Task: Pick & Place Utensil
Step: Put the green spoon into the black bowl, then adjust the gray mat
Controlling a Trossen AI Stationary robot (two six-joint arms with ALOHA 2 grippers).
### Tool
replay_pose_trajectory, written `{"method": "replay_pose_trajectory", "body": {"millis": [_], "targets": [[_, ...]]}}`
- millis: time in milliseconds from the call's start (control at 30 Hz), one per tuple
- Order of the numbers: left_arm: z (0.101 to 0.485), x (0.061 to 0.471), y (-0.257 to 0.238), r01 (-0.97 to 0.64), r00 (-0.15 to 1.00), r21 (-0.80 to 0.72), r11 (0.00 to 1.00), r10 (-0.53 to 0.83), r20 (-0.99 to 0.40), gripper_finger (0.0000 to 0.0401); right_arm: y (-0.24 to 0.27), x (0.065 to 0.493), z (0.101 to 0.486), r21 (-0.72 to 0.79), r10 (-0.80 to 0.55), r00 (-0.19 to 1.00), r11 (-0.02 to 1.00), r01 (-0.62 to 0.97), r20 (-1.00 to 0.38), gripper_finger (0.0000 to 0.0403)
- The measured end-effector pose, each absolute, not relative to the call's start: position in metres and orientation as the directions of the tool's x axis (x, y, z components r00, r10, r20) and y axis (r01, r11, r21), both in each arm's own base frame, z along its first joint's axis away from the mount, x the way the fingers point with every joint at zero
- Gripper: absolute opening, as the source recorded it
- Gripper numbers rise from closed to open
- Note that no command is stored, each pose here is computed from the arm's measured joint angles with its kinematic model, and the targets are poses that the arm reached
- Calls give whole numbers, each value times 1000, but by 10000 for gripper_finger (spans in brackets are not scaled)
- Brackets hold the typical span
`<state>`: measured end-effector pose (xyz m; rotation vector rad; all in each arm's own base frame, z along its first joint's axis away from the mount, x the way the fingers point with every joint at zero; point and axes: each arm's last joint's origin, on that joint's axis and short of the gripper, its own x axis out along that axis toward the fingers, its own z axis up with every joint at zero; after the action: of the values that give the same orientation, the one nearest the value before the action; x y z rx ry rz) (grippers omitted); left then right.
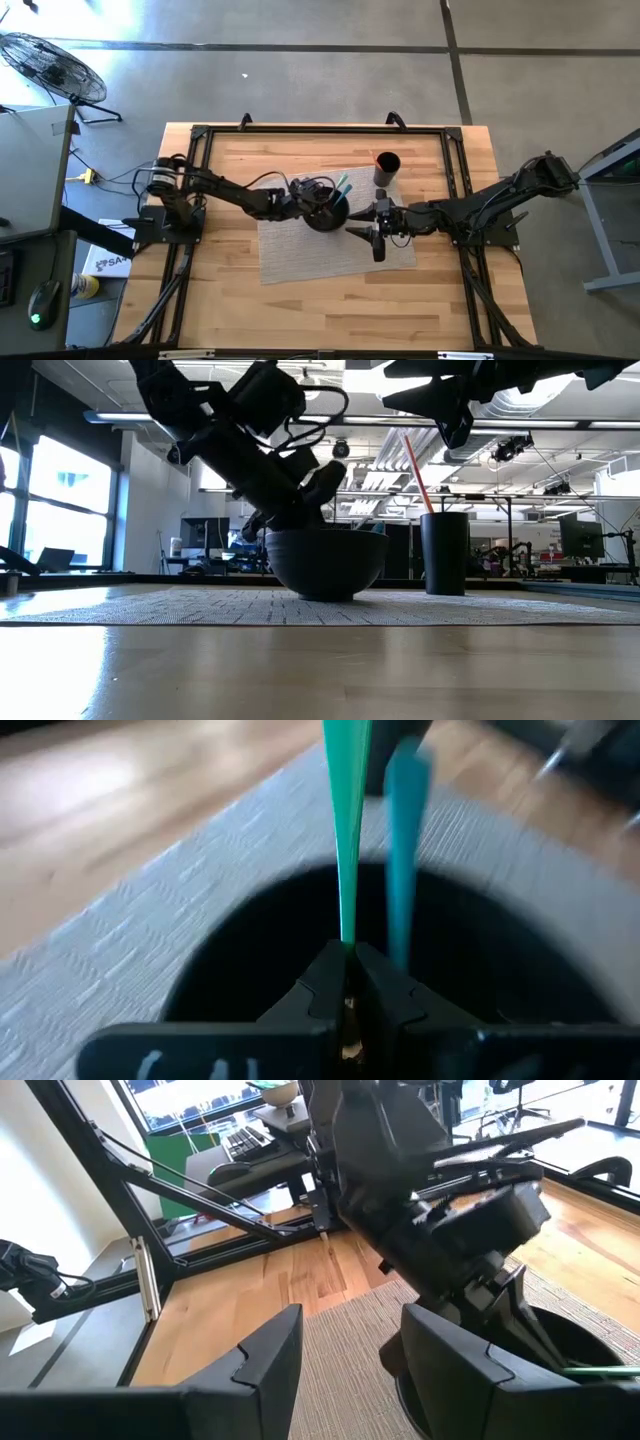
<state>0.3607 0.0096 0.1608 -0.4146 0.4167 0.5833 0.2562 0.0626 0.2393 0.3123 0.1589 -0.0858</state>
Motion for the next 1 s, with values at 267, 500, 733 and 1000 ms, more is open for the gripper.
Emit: {"method": "replay_pose_trajectory", "body": {"millis": [267,500,733,1000], "targets": [[151,365,9,-581,771,-271,767,411,-487,10,63,256,238,296,-60,983,949,110,-176,165],[151,365,9,-571,776,-278,773,397,-490,20,63,256,239,296,-59,983,949,110,-176,165],[158,363,9,-550,784,-257,795,386,-485,99,63,256,239,296,-59,983,949,110,-176,165],[208,339,9,-515,796,-201,833,378,-473,137,63,256,237,307,-51,979,945,111,-196,165]]}}
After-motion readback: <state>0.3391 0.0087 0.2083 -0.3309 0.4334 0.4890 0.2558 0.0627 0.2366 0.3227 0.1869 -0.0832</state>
